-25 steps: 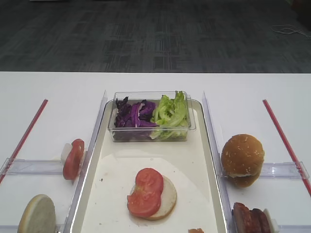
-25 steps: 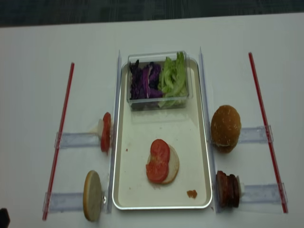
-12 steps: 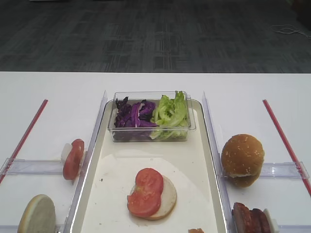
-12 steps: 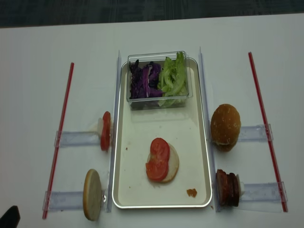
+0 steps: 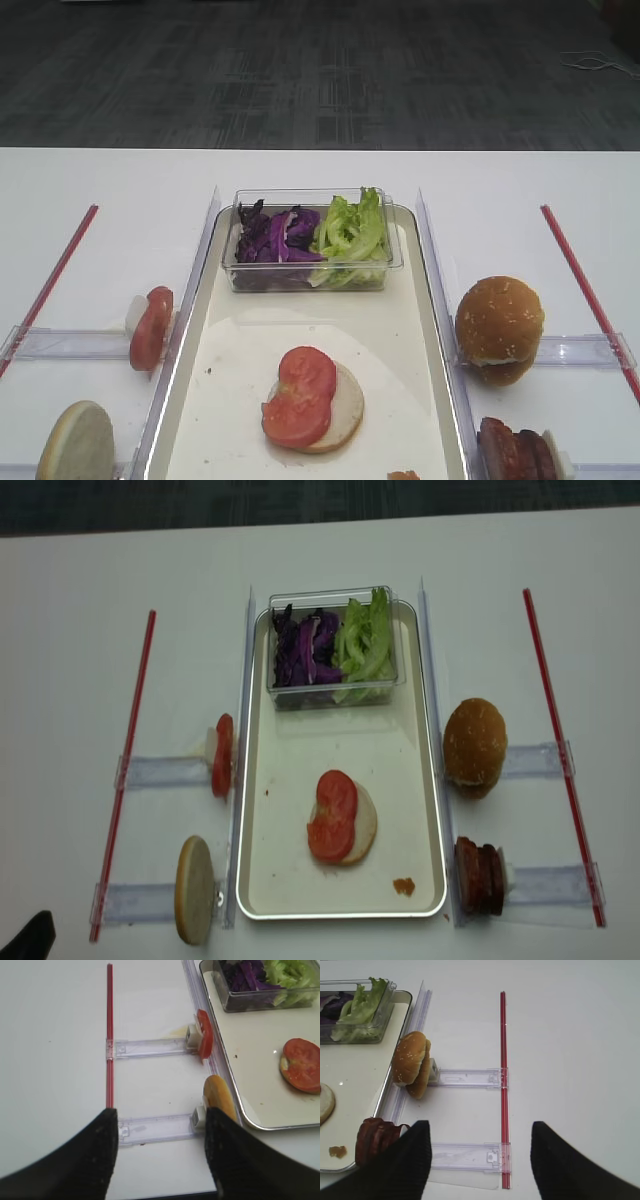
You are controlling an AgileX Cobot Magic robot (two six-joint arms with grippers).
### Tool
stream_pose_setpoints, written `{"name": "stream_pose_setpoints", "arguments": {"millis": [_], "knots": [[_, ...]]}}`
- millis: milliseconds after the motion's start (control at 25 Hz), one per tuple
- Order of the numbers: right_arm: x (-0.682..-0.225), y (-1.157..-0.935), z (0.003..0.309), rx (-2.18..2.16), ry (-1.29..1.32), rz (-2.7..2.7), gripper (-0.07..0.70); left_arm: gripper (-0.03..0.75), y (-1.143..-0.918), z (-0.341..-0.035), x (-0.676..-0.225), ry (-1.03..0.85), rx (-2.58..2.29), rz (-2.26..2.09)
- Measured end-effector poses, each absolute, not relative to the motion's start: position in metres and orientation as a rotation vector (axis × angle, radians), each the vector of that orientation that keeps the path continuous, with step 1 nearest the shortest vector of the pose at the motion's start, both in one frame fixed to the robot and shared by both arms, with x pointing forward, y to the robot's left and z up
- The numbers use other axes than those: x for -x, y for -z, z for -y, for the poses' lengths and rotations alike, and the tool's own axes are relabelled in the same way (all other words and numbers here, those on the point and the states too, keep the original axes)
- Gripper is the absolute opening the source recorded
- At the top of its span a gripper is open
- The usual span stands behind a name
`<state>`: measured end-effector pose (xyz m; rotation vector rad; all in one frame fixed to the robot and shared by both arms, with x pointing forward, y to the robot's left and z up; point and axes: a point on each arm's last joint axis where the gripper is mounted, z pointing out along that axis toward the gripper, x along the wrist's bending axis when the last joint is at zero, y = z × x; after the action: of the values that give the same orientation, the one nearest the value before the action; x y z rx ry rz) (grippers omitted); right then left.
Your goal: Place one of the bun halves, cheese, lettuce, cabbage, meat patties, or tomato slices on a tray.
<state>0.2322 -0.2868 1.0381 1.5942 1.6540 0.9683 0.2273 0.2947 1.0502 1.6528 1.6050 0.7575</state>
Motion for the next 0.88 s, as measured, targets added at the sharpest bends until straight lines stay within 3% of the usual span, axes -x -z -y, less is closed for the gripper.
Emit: {"name": "stream_pose_setpoints", "arguments": {"millis": [880], "knots": [[-0.2322, -1.0381, 0.2868, -1.591, -0.967, -1.656, 0.452, 0.371, -1.0404, -0.2950, -0.2331, -0.759, -1.672, -1.607]]}}
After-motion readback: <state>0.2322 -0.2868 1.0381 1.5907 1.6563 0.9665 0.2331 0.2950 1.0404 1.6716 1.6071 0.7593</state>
